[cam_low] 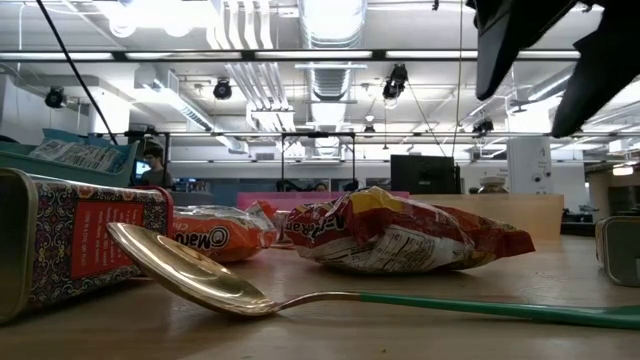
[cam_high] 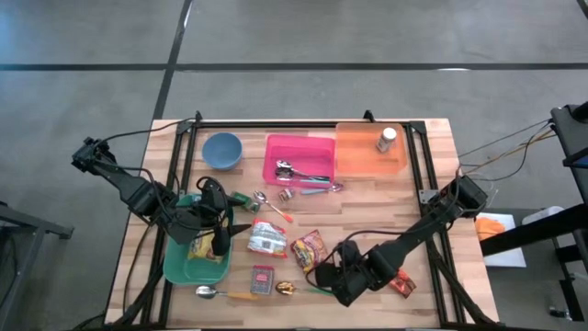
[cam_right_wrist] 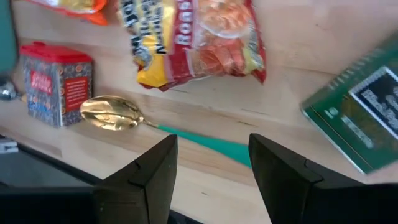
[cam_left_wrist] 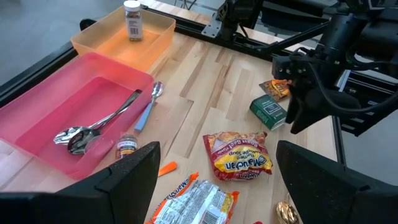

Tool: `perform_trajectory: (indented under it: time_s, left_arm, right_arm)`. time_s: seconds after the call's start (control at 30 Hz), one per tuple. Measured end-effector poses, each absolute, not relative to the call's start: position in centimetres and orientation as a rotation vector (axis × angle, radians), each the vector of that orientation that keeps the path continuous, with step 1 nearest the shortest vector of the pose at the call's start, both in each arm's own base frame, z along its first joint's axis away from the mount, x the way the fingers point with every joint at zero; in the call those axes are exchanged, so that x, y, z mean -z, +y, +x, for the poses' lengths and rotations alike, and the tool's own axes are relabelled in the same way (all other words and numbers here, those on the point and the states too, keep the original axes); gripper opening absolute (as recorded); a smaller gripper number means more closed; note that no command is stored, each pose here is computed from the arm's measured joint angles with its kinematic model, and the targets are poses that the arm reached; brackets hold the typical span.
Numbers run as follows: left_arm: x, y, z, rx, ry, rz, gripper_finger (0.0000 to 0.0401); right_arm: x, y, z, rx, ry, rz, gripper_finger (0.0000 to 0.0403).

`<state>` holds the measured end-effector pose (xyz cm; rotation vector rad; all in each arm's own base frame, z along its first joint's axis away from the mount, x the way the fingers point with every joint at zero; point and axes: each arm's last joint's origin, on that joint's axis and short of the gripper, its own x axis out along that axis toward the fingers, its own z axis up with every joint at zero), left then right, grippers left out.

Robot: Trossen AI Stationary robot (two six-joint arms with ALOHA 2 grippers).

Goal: Pick & Place Food Item
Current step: Put the black spice can into the orange bin

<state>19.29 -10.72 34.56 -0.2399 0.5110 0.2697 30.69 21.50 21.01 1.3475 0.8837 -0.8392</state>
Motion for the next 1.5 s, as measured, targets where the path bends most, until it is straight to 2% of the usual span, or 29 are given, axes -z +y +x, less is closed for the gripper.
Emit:
perform_trajectory:
  time_s: [0.23, 0.4, 0.47, 0.67, 0.9, 1.17, 1.4, 1.5]
  left_arm:
    - [-34.6, -10.7, 19.3, -0.270, 0.511, -0.240, 0.0325]
    - [-34.6, -10.7, 19.3, -0.270, 0.511, -0.240, 0.0325]
    - [-34.6, -10.7, 19.3, -0.270, 0.511, -0.240, 0.0325]
    - [-34.6, -10.7, 19.3, -0.270, 0.511, -0.240, 0.0325]
    - [-34.5, -10.7, 19.3, -0.270, 0.513, -0.239, 0.0325]
    - [-34.5, -10.7, 19.3, -0.270, 0.514, -0.238, 0.0325]
    - [-34.5, -10.7, 19.3, -0.270, 0.514, -0.238, 0.0325]
    - [-34.5, -10.7, 19.3, -0.270, 0.514, -0.238, 0.0325]
  right_arm:
    - [-21.0, 21.4, 30.7, 0.702, 0.953, 1.122, 0.0194]
    - [-21.1, 21.1, 31.0, 0.677, 0.947, 1.067, 0.0194]
    - [-21.4, 20.8, 31.1, 0.702, 0.935, 1.107, 0.0194]
    - [-23.2, 19.7, 29.5, 0.974, 0.816, 1.434, 0.0194]
    - [-24.7, 19.0, 28.6, 0.976, 0.811, 1.436, 0.0194]
    - [-24.4, 18.1, 26.8, 1.281, 0.826, 1.583, 0.0194]
    - [-23.1, 17.9, 26.3, 1.356, 0.814, 1.641, 0.0195]
    - [-22.6, 17.9, 26.2, 1.384, 0.819, 1.664, 0.0210]
